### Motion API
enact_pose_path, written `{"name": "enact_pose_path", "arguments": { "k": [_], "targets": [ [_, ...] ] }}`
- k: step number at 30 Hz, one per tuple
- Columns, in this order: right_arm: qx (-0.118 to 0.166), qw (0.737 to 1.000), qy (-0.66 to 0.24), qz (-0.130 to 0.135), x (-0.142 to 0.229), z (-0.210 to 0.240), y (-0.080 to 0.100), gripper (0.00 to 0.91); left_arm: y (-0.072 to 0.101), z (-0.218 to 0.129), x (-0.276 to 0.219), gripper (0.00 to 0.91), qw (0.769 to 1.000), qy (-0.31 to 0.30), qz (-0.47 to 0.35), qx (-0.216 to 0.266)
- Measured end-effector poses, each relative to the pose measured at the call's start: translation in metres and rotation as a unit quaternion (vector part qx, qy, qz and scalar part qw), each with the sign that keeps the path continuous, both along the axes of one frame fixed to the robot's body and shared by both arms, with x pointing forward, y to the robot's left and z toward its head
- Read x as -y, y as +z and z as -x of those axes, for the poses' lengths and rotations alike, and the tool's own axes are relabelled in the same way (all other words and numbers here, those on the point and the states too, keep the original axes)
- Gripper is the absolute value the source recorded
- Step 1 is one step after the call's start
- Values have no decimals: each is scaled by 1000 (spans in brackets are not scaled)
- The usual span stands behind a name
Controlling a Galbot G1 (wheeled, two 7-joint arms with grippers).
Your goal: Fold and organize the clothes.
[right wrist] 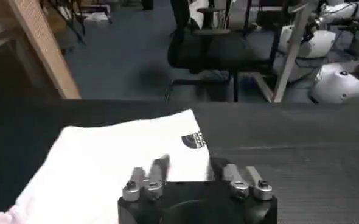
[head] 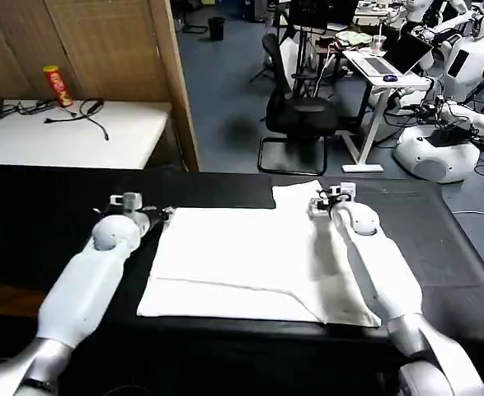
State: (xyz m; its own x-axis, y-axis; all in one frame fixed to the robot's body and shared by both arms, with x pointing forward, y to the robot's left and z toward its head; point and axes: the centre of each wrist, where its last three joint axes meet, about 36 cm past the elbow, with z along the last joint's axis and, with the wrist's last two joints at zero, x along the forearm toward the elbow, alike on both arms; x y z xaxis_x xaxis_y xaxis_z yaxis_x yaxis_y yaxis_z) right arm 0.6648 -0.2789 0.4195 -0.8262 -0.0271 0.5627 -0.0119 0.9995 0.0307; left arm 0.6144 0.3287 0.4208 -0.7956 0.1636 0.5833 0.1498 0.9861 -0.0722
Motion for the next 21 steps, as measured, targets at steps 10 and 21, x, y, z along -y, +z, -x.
{"name": "enact_pose_path", "arguments": {
  "k": [10,21],
  "targets": [
    [36,999,14,-3,3,6,1,68,6,-3,5,0,1000,-6,15,5],
    [89,995,41,-6,17,35,28,68,25,8,-10,0,999,2,32,24]
  ]
}}
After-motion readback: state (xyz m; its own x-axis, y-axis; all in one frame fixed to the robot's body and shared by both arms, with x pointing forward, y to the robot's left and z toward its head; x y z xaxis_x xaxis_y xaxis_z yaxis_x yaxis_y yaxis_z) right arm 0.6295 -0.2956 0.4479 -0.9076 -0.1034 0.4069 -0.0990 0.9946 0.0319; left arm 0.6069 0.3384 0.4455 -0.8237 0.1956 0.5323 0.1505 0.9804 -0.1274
